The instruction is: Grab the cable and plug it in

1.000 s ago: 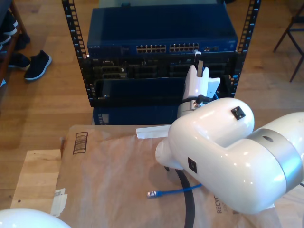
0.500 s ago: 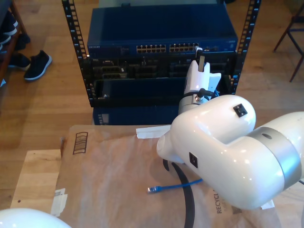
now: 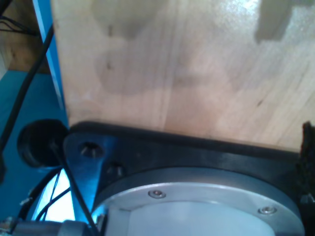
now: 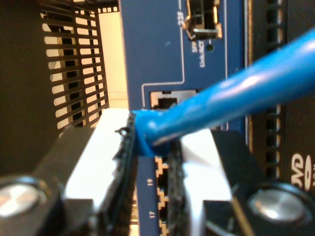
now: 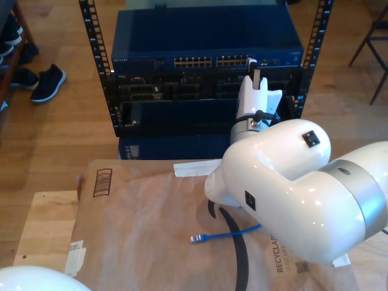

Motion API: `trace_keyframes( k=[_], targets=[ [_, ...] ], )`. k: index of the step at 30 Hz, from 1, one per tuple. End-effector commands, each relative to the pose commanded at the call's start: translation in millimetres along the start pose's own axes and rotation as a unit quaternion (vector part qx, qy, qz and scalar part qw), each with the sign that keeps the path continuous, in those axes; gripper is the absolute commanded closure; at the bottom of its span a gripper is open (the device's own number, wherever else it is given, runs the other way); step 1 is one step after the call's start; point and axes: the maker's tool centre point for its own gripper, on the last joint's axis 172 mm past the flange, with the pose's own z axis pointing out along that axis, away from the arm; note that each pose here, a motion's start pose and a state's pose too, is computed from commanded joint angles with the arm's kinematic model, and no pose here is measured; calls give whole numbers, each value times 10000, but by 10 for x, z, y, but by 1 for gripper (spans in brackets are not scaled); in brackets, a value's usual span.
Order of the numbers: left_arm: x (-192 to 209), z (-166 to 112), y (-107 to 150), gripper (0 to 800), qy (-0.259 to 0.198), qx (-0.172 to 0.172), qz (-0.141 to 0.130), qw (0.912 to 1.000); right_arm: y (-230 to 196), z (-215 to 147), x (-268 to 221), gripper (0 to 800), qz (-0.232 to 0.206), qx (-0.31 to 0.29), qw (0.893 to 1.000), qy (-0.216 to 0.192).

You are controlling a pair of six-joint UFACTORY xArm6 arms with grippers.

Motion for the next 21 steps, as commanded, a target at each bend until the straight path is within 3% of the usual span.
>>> trace_keyframes(
  k=[5,21],
  targets=[
    [0,0,0,0,0,0,0,10000,5,-29,27,800,-210,-4,9998,6],
    [0,0,0,0,0,0,0,10000,-17,-2,10,800,-202,9,9998,2]
  ],
)
